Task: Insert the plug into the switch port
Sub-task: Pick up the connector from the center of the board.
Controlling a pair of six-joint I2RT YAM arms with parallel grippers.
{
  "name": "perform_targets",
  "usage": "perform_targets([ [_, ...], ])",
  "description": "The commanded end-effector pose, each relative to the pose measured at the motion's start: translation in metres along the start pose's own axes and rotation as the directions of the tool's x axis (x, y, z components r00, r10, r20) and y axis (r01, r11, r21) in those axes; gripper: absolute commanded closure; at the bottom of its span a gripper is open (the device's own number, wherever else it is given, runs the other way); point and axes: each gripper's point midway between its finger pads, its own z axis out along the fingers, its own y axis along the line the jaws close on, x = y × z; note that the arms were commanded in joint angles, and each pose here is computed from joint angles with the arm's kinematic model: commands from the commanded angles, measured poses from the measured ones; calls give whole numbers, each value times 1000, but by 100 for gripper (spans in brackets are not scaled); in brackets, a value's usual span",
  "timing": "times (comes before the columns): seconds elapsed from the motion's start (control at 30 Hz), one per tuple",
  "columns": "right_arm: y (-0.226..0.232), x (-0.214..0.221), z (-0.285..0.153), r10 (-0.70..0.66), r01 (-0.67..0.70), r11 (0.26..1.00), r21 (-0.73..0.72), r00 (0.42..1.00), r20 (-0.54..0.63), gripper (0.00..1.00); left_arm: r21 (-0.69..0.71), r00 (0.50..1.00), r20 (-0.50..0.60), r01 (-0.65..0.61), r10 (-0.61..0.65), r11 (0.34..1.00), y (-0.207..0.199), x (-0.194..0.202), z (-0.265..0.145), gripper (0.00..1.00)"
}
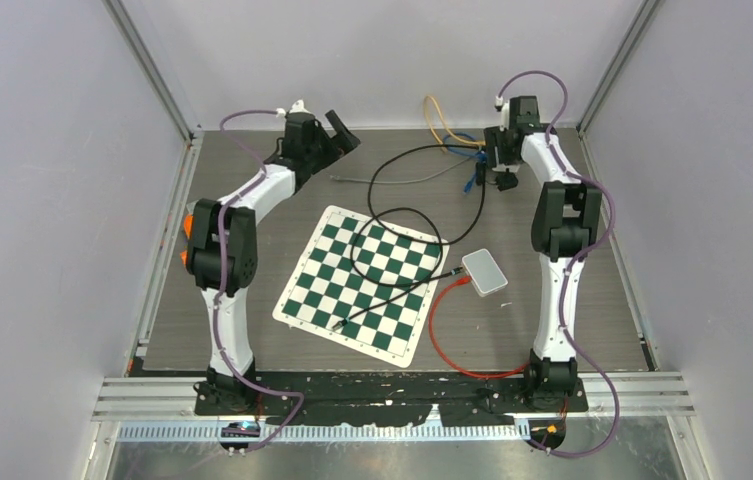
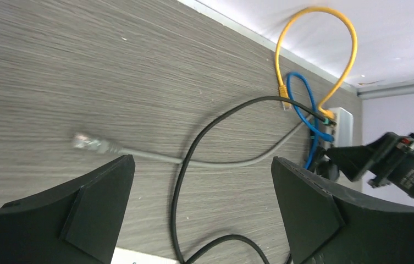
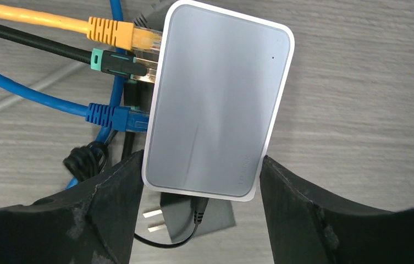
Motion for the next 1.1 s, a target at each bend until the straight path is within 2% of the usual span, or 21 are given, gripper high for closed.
perform_targets([
  [0.0, -52, -66, -83, 9, -32, 994, 103, 976, 218, 60, -81, 979, 183, -74, 88, 994, -29, -57, -51, 0],
  [0.13, -76, -59, -102, 44, -73, 991, 111, 970, 241, 60, 21, 926, 378, -29, 19, 999, -41, -81, -78, 0],
  [0.2, -83, -53, -105, 64, -90, 991, 95, 968, 242, 60, 48, 912, 407, -78, 52, 996, -47, -87, -86, 1],
  [0.23, -86, -48, -105, 72, -95, 992, 86, 969, 236, 60, 51, 909, 402, -145, 112, 988, -53, -88, -88, 1],
  [0.33, -92, -42, -107, 82, -104, 991, 88, 970, 229, 60, 54, 914, 351, -238, 204, 970, -68, -90, -86, 0],
  [0.47, -83, -42, -107, 99, -109, 994, 28, 967, 237, 60, 5, 950, 215, -233, 226, 972, -60, -70, -67, 0],
  [0.57, -75, -46, -111, 129, -129, 992, -14, 960, 250, 60, -12, 983, 150, -102, 103, 995, -42, -47, -45, 0],
  [0.67, -73, -44, -114, 142, -141, 990, -22, 956, 256, 60, 44, 1000, 20, -5, 4, 999, -47, -19, -17, 0],
  [0.8, -80, -39, -110, 148, -157, 988, 15, 958, 247, 56, 126, 989, -55, 140, -134, 982, -57, 0, 17, 11],
  [1.07, -81, 2, -84, 176, -181, 983, 33, 978, 115, 51, 82, 960, -118, 263, -253, 961, -46, 23, 66, 17],
])
